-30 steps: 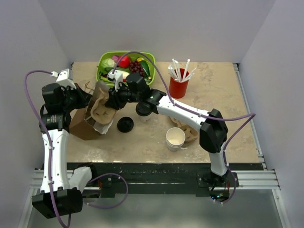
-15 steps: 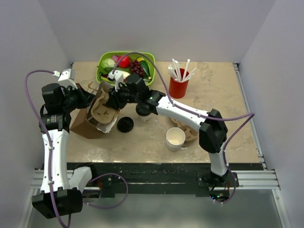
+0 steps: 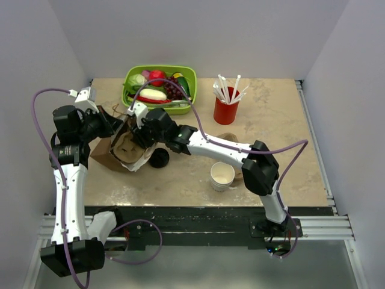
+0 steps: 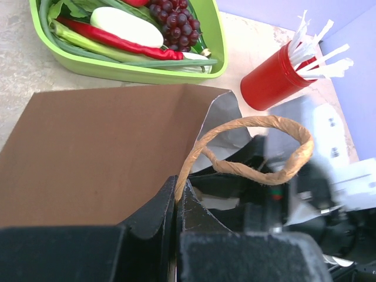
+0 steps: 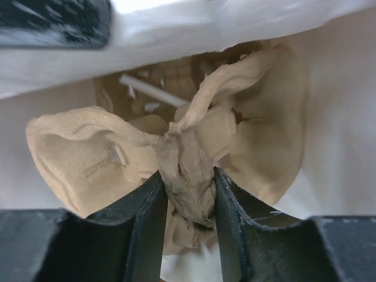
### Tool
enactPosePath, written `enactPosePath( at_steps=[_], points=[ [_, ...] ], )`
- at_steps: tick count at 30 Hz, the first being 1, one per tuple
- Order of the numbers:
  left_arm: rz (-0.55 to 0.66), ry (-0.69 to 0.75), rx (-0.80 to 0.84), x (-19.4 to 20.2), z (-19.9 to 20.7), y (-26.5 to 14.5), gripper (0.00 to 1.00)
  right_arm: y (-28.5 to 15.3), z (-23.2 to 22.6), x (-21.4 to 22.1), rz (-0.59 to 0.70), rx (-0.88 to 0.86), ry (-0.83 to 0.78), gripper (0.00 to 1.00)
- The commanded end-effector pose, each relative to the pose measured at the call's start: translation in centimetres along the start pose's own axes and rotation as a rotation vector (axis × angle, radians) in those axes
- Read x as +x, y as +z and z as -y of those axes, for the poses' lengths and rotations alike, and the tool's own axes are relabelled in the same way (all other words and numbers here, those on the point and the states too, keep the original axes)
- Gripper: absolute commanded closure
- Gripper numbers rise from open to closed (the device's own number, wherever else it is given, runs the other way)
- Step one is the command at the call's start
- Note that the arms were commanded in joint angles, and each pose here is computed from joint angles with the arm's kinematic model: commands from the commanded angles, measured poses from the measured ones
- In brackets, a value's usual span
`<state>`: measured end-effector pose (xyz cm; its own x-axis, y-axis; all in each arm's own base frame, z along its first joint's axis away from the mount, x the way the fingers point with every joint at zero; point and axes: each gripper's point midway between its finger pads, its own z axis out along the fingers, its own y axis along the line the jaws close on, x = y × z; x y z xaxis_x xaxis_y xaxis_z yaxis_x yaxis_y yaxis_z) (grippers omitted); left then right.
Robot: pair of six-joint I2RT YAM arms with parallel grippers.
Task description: Pack the takeout coffee
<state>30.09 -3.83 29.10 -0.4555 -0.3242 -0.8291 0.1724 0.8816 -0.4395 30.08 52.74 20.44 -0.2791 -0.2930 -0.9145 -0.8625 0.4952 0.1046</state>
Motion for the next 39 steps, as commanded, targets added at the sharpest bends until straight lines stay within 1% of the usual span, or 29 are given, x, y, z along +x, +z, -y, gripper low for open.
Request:
enactPosePath(
  at_steps=[1,6,10,11,14,16,17,18,20,21,22,26,29,31,32,37,39],
  points=[
    [0.065,0.007,0.051,-1.9,1.2,-0.2,1.0,0.5,0.8,-1.0,0.025,0.112,-0.028,0.58],
    [0.059,-0.013,0.039,-1.7,0.9,0.0,1.0,1.0,0.3,-1.1,0.07,0.157,0.052,0.58],
    [0.056,-0.019,0.026,-1.6,0.6,0.1,1.0,1.1,-0.1,-1.5,0.089,0.148,0.072,0.49],
    [0.055,-0.019,0.012,-1.5,0.3,0.2,1.0,0.9,-0.3,-1.9,0.1,0.134,0.077,0.43],
    [0.051,-0.019,-0.01,-1.3,-0.2,0.3,1.0,0.2,-0.9,-2.3,0.104,0.11,0.079,0.3],
    [0.049,-0.018,-0.017,-1.3,-0.3,0.3,1.0,-0.5,-0.9,-2.7,0.106,0.11,0.08,0.27],
    [0.049,-0.012,-0.019,-1.3,-0.4,0.3,1.0,-1.3,-1.0,-3.7,0.13,0.106,0.076,0.27],
    [0.047,-0.012,-0.021,-1.2,-0.5,0.3,1.0,-1.6,-1.0,-3.4,0.128,0.103,0.074,0.26],
    [0.049,-0.006,-0.022,-1.1,-0.5,0.2,1.0,-2.9,-1.1,-4.9,0.166,0.096,0.059,0.25],
    [0.044,-0.006,-0.019,-0.9,-0.5,0.3,1.0,-3.1,-1.2,-4.4,0.156,0.092,0.051,0.25],
    [0.045,0.001,-0.017,-0.8,-0.5,0.3,1.0,-3.4,-1.5,-5.1,0.18,0.072,0.044,0.25],
    [0.039,0.019,0.0,-0.5,-0.3,0.2,1.0,-3.8,-2.7,-5.2,0.197,0.0,0.015,0.27],
    [0.034,0.029,0.006,-0.1,-0.3,0.2,1.0,-3.5,-3.6,-4.0,0.185,-0.057,-0.007,0.28],
    [0.027,0.031,0.012,0.2,-0.3,0.3,1.0,-2.9,-4.8,-3.5,0.182,-0.13,-0.022,0.29],
    [0.027,0.032,0.016,0.3,-0.3,0.3,1.0,-2.6,-5.3,-3.3,0.181,-0.161,-0.024,0.32],
    [0.037,0.034,0.017,-0.1,-0.1,0.2,1.0,-1.0,-5.8,-2.4,0.171,-0.191,-0.002,0.35],
    [0.054,0.024,0.014,-0.6,0.1,0.0,1.0,-0.5,-5.6,-1.4,0.147,-0.183,0.007,0.36]
  ],
)
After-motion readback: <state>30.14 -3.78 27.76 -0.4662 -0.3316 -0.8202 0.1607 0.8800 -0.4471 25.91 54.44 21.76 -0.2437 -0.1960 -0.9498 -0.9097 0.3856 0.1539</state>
